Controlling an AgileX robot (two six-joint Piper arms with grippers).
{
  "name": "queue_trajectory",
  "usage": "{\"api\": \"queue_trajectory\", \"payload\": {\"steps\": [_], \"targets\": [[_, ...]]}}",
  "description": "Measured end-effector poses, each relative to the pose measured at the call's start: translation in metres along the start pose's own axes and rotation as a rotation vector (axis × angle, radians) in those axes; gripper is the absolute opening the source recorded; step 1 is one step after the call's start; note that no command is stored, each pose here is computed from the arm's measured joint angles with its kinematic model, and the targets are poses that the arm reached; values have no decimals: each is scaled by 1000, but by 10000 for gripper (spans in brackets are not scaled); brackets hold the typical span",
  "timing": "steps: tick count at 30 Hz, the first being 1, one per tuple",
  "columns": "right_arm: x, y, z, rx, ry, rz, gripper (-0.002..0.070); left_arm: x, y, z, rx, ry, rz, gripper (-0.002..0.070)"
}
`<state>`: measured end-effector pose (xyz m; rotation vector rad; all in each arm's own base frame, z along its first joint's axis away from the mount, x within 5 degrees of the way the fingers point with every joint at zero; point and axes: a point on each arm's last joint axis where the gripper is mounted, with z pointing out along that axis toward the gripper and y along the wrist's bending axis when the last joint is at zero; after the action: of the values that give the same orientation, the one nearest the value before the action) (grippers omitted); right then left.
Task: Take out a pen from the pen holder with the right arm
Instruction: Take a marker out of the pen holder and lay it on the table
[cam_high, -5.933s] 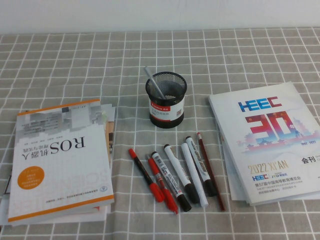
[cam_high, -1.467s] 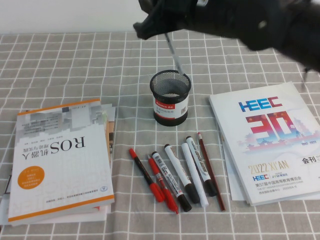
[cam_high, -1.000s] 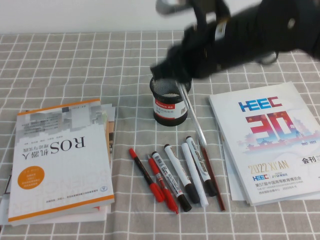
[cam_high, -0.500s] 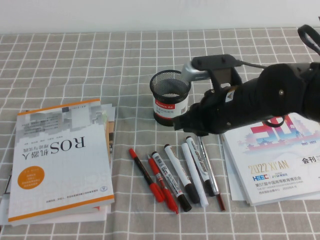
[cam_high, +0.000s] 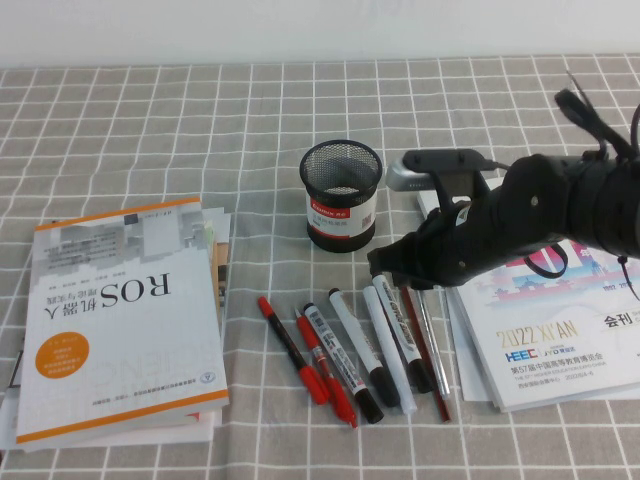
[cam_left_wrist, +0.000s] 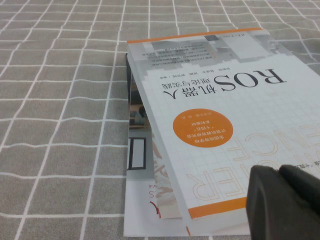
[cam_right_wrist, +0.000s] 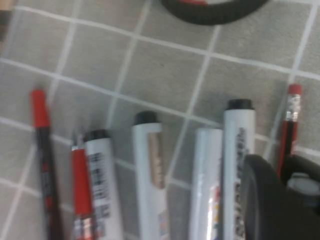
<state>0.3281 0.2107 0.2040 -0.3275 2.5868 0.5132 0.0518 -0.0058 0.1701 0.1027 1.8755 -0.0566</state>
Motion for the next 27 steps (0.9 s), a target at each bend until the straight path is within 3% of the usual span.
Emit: {"api": "queue_trajectory", "payload": {"steps": [16, 23, 27], "targets": [[3, -13, 21, 25, 19, 34, 36, 0, 0, 0, 0, 0, 0, -3], [2, -13, 21, 21, 11, 62, 231, 0, 0, 0, 0, 0, 0, -3], [2, -13, 21, 21, 11, 68, 277, 0, 0, 0, 0, 0, 0, -3]]}}
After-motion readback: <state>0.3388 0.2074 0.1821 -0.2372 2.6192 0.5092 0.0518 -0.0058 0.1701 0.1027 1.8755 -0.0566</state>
